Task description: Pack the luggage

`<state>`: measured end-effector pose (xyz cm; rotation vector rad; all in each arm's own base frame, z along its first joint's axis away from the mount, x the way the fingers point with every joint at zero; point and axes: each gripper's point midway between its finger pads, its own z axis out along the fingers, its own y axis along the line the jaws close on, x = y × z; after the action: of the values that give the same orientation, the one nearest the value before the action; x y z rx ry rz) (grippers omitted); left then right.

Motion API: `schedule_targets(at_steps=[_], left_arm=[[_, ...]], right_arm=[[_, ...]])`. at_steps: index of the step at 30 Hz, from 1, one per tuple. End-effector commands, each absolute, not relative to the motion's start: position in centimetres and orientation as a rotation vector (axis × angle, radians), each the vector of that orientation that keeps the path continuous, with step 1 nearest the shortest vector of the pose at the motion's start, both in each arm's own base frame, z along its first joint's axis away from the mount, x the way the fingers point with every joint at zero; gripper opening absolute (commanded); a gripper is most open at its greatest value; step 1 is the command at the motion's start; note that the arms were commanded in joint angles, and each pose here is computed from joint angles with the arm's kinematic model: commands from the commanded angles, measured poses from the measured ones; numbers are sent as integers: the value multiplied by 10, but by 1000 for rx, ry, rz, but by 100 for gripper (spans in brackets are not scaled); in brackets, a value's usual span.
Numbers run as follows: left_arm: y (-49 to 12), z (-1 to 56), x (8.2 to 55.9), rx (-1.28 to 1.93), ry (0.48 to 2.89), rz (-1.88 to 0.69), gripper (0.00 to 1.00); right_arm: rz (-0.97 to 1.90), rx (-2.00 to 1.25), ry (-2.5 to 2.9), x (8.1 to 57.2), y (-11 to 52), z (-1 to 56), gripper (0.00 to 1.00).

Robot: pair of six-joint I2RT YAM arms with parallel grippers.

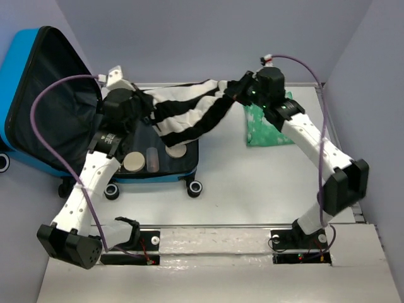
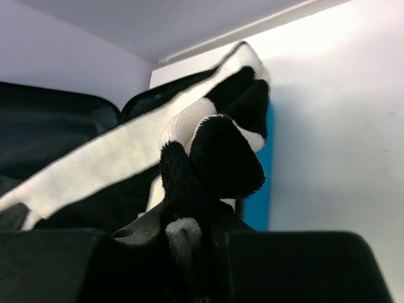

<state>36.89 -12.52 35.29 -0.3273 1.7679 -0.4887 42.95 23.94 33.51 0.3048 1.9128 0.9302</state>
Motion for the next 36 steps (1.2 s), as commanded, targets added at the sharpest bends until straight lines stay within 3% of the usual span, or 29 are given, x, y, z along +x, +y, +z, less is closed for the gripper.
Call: schedule_targets(at_steps=[1, 3, 5, 11, 15, 16, 17, 18, 19, 22, 23, 25, 27, 32, 34, 35, 36], left_arm=[[-59, 368, 364, -419, 1710, -363, 5], [-23, 350, 366, -488, 1729, -302, 5], [11, 326, 367, -568, 1755, -248, 5], [61, 252, 357, -715, 1864, -87, 6], [92, 242, 339, -799, 1832, 85, 7], [96, 239, 336, -809, 1833, 113, 12], [99, 242, 332, -817, 1819, 132, 19], [104, 243, 329, -832, 1805, 166, 19], [107, 244, 326, -841, 1795, 186, 19], [108, 250, 323, -832, 1777, 195, 58], [108, 250, 324, -831, 1779, 190, 80], [103, 252, 326, -817, 1783, 164, 94], [101, 259, 326, -805, 1768, 146, 98], [70, 282, 332, -685, 1770, 49, 99], [48, 291, 334, -622, 1777, 13, 99], [39, 299, 334, -595, 1768, -7, 99], [12, 306, 334, -528, 1772, -64, 99]], right_arm=[[1062, 112, 1778, 457, 313, 385, 7], [1079, 86, 1864, 477, 342, 348, 7], [1128, 42, 1845, 484, 366, 356, 7], [1152, -15, 2007, 507, 418, 267, 7], [1118, -62, 2095, 505, 436, 220, 12], [1107, -72, 2105, 507, 436, 215, 27], [1084, -85, 2124, 509, 436, 207, 35], [1071, -91, 2129, 510, 436, 205, 41], [1053, -100, 2130, 511, 434, 204, 56], [958, -133, 2117, 515, 424, 210, 86], [912, -150, 2101, 516, 418, 220, 98], [877, -169, 2076, 515, 411, 232, 100], [839, -199, 2044, 513, 404, 247, 100], [761, -142, 1987, 514, 340, 291, 100], [675, -21, 2059, 524, 285, 261, 100], [662, 28, 2029, 519, 260, 278, 100], [621, 108, 2091, 514, 234, 239, 100]])
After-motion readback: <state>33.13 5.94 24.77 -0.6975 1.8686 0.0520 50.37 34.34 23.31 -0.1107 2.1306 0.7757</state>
